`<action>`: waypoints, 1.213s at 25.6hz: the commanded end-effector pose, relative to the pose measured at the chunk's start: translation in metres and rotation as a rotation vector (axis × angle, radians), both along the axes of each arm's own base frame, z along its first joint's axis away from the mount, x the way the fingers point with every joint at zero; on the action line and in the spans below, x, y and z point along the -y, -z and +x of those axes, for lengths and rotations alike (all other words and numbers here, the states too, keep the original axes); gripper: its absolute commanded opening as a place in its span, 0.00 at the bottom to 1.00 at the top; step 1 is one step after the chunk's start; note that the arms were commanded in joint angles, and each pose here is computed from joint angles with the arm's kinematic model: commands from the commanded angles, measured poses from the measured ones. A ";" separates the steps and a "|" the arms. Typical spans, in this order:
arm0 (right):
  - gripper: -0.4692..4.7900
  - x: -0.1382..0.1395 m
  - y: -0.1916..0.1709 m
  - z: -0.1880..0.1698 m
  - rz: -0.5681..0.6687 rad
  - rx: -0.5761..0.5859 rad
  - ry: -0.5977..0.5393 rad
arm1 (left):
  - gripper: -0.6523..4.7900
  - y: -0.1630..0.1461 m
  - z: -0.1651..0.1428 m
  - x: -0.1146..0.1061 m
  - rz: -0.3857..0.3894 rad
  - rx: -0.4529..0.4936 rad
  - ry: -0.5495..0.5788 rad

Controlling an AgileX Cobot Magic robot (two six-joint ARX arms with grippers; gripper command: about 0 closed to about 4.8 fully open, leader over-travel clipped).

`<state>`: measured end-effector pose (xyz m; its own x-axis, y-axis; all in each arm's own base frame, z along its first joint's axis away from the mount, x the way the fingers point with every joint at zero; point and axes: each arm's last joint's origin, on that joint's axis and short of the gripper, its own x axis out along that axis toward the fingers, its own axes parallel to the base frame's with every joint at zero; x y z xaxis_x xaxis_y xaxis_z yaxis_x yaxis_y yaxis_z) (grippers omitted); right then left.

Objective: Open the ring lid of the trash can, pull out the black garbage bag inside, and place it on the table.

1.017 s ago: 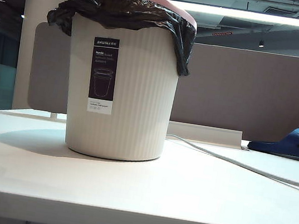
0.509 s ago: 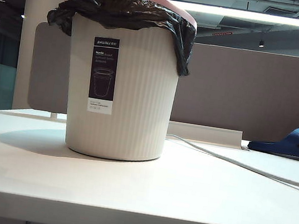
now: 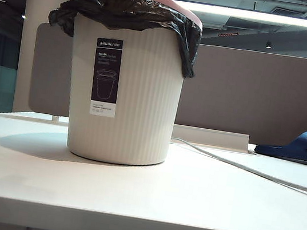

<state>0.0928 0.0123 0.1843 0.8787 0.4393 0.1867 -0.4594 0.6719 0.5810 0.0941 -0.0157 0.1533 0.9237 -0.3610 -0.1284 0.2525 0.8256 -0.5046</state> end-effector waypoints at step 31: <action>0.09 -0.139 -0.200 0.083 -0.590 0.085 -0.631 | 0.11 -0.195 -0.037 0.008 0.236 0.346 0.427</action>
